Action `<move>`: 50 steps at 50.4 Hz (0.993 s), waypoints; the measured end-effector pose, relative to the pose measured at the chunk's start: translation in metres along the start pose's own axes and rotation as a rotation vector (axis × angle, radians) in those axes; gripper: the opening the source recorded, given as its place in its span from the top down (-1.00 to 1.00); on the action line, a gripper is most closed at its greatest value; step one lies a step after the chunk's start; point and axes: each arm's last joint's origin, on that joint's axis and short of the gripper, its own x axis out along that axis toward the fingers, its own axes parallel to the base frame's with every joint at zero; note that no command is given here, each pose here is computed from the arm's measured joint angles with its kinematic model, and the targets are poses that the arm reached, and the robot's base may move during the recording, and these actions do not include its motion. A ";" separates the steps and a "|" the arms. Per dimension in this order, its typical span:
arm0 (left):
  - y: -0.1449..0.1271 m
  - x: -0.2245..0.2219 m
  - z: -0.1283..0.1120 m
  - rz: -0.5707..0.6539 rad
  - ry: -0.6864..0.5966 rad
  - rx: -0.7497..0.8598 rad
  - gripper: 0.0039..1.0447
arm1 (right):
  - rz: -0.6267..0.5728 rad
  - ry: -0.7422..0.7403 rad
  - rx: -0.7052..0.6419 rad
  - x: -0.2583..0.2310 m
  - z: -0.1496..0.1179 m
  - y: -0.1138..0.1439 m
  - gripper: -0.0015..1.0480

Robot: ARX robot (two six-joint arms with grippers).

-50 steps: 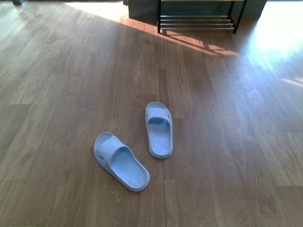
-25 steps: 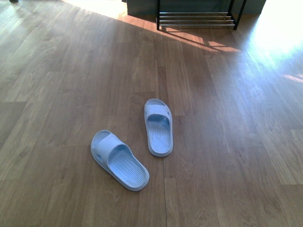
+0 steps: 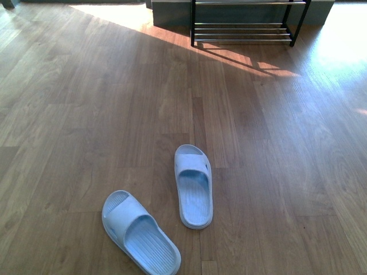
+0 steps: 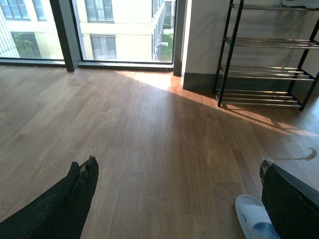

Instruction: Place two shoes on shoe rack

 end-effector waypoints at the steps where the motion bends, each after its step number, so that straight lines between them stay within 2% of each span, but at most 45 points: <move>1: 0.000 0.000 0.000 0.000 0.000 0.000 -0.83 | 0.000 0.000 0.000 0.000 0.000 0.000 -0.82; 13: 0.000 0.000 0.000 0.007 0.001 -0.003 -0.83 | 0.000 0.001 0.000 0.000 0.000 0.000 -0.82; 17: -0.003 0.002 -0.004 0.252 0.228 -0.079 -0.83 | 0.000 0.000 0.000 0.000 0.000 0.000 -0.82; 20: -0.009 0.008 -0.008 0.339 0.308 -0.083 -0.83 | 0.000 0.000 0.000 0.000 0.000 0.000 -0.82; 25: -0.019 0.021 -0.008 0.329 0.379 -0.097 -0.83 | 0.000 0.000 0.000 0.000 0.000 0.000 -0.82; 34: -0.065 0.073 -0.010 0.216 0.515 -0.128 -0.83 | 0.000 0.001 0.000 0.000 0.000 0.000 -0.82; 38: -0.088 0.094 -0.024 0.165 0.610 -0.151 -0.83 | 0.000 0.000 0.000 0.000 0.000 0.000 -0.82; 41: -0.098 0.102 -0.038 0.172 0.677 -0.158 -0.83 | 0.000 0.000 0.000 0.000 0.000 0.000 -0.82; 50: -0.118 0.128 -0.107 0.300 0.896 -0.184 -0.83 | 0.000 0.000 0.000 0.000 0.000 0.000 -0.82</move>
